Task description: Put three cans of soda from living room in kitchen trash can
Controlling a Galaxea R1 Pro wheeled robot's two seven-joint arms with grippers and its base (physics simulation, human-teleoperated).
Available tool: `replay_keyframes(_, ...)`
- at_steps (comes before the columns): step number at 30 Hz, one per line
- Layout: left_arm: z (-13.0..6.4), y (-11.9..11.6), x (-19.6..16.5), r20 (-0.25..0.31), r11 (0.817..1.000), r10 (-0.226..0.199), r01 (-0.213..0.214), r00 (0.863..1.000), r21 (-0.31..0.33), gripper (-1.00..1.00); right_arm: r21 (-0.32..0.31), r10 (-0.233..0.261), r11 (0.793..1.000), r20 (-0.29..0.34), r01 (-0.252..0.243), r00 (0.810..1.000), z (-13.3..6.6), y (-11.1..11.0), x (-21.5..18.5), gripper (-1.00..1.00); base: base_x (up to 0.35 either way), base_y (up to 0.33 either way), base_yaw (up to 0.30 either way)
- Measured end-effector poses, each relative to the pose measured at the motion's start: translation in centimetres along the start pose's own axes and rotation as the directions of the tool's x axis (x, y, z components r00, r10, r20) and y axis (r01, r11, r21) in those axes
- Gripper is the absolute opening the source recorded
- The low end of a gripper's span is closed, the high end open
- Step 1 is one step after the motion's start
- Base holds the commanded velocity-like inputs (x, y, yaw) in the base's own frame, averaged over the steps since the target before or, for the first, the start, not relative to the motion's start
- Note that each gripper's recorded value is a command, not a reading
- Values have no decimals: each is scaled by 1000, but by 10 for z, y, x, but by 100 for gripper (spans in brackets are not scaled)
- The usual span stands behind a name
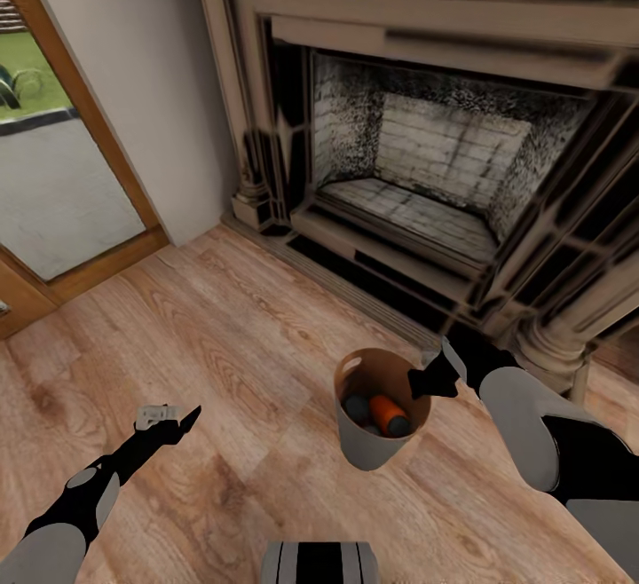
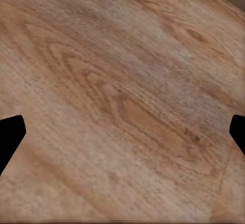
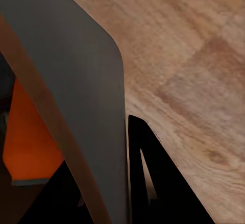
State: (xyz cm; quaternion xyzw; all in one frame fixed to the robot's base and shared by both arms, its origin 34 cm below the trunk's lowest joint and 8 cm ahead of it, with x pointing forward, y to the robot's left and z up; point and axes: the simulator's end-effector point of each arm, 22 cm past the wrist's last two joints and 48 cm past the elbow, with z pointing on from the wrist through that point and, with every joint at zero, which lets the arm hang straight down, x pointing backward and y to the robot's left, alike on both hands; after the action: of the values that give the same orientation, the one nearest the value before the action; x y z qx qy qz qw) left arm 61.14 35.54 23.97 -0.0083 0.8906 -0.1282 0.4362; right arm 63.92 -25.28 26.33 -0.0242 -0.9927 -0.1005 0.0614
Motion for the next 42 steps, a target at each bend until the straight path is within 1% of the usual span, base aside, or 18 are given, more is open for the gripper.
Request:
replay_keyframes(5,2,2,13,-21,1000,-5,5,1000,-3,100,16,-5,1000,-20,5,1000,12,-6,3,-100,0,0,0)
replay_keyframes(11,5,4,28,-45,1000,-11,11,999,-6,100,7,6,1000,-43,-5,999,26,-7,8,-100,0,0,0)
replay_keyframes(15,5,5,28,-45,1000,-12,12,999,-6,100,15,0,1000,-43,0,999,26,-9,8,-100,0,0,0)
replay_keyframes(23,5,5,28,-45,1000,-12,12,999,-7,100,10,4,1000,-43,-4,999,26,-8,8,-100,0,0,0)
replay_keyframes(27,6,6,37,-61,1000,-15,14,998,-9,100,8,9,1000,-58,-9,998,36,-9,11,-100,0,0,0)
replay_keyframes(29,6,7,42,-68,1000,-16,16,998,-10,100,7,10,1000,-62,-9,998,36,-9,9,-100,0,0,0)
replay_keyframes(32,6,7,47,-76,1000,-18,17,997,-11,100,-15,41,999,-62,-42,997,37,-14,9,-100,0,0,0)
replay_keyframes(42,5,7,47,-75,1000,-17,16,997,-11,100,-11,36,999,-62,-36,997,37,-13,9,-100,0,0,0)
